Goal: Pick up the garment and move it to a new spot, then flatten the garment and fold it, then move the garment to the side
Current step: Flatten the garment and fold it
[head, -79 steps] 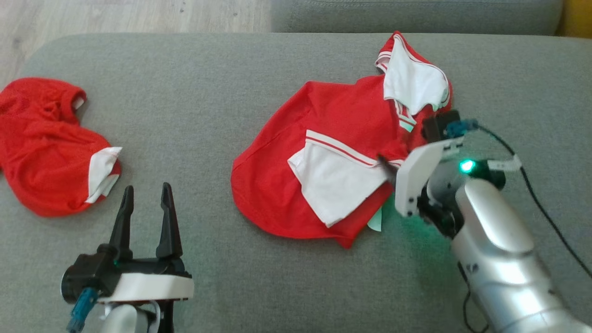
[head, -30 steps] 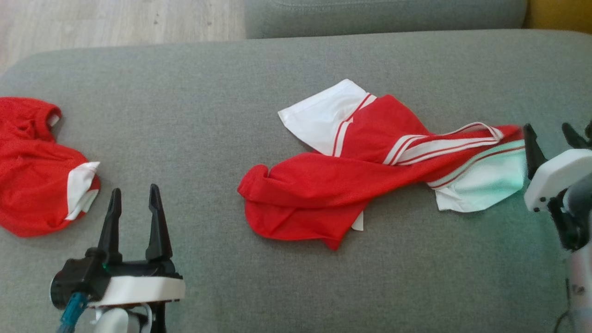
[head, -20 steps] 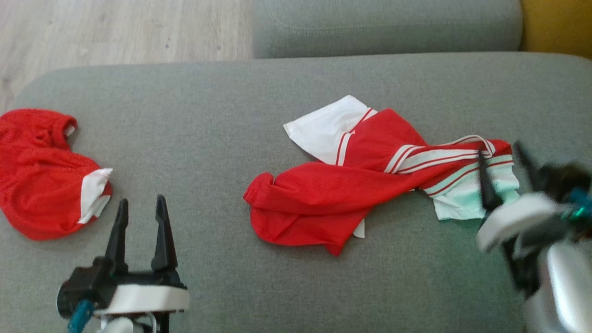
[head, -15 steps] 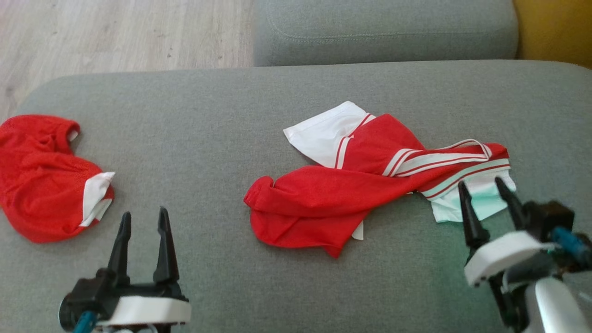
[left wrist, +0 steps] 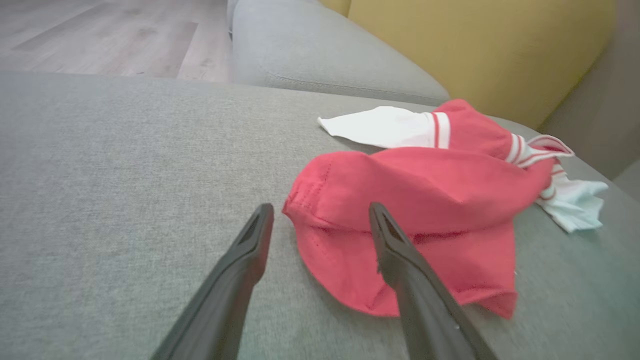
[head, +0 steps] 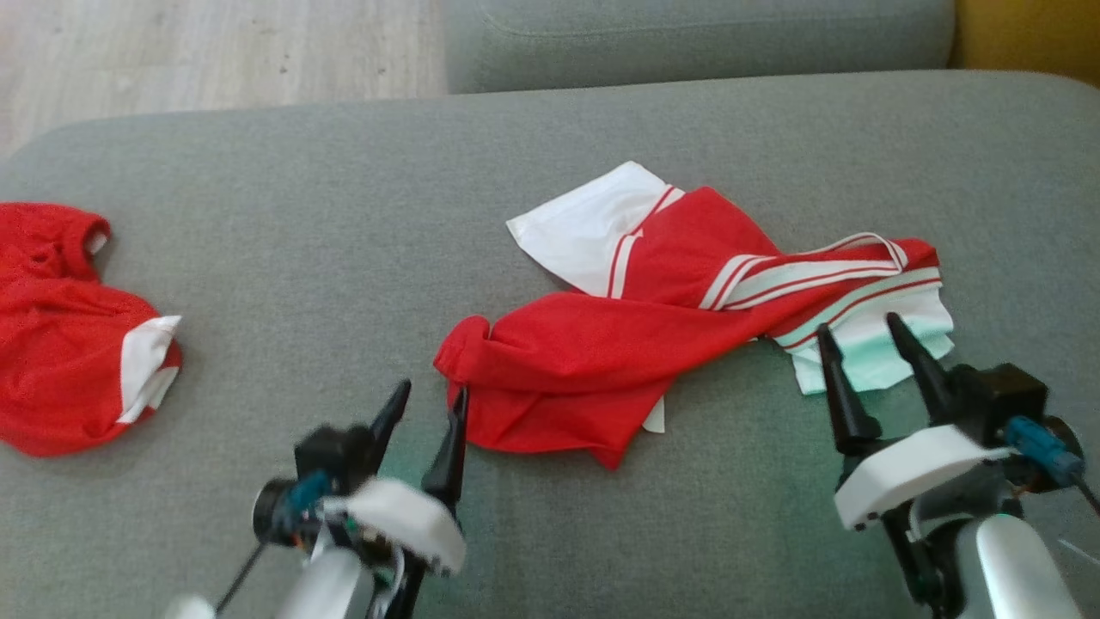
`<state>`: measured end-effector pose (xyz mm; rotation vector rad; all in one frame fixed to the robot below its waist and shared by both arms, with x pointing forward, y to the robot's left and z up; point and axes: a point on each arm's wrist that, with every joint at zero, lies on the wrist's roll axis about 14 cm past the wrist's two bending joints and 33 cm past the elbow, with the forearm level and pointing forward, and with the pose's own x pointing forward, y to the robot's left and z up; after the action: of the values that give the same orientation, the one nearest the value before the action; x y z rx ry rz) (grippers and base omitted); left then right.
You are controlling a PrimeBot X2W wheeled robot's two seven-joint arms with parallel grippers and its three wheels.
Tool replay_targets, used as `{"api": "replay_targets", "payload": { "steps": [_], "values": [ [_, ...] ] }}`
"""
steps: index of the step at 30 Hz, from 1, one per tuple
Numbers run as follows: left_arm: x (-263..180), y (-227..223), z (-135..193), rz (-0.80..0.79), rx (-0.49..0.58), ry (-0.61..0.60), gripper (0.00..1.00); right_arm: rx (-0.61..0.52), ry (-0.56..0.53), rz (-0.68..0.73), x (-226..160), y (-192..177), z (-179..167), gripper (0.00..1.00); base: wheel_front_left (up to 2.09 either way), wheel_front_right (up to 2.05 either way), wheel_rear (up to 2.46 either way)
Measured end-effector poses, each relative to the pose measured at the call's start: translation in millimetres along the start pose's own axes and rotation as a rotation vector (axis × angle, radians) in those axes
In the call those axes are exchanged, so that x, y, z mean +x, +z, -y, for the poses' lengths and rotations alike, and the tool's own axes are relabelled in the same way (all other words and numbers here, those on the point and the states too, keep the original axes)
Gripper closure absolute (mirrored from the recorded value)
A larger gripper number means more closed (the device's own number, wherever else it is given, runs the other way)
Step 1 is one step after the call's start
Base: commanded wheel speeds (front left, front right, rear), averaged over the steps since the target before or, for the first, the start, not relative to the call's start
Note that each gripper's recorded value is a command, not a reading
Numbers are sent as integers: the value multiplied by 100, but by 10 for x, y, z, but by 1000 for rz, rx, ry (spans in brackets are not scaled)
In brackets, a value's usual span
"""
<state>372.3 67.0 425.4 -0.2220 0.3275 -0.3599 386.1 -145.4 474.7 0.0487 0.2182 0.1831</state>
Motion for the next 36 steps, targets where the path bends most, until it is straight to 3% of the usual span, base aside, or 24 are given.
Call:
{"api": "replay_targets", "payload": {
  "steps": [7, 15, 16, 17, 18, 23, 29, 31, 33, 36],
  "values": [
    [304, -115, -102, -142, -152, 71, 0, 14, 27, -34, 16, -86, -95, 0, 0, 0, 0],
    [496, -275, -54, -289, -142, 62, 0, 24, 30, -63, 48, -171, -101, 0, 0, 0, 0],
    [513, -284, -36, -299, -141, 54, 9, 24, 32, -64, 55, -174, -105, 0, 0, 0, 0],
    [525, -301, -14, -315, -141, 43, 50, 24, 34, -64, 65, -174, -111, 0, 0, 0, 0],
    [538, -298, 9, -320, -139, 30, 100, 23, 37, -63, 76, -168, -119, 0, 0, 0, 0],
    [562, -203, 107, -257, -147, -26, 100, 33, 49, -47, 117, -113, -152, 0, 0, 0, 0],
    [577, 532, 322, 84, -121, -121, 100, 32, 52, -27, 104, -45, -165, 0, 0, 0, 0],
    [489, 653, 490, 125, -133, -180, 100, 31, 46, -19, 96, -18, -143, 0, 0, 0, 0],
    [323, 519, 616, 76, -154, -222, 100, 31, 42, -12, 88, 2, -132, 0, 0, 0, 0],
    [-82, -29, 701, -118, -181, -242, 100, 32, 36, 1, 98, 46, -108, 0, 0, 0, 0]
  ]
}}
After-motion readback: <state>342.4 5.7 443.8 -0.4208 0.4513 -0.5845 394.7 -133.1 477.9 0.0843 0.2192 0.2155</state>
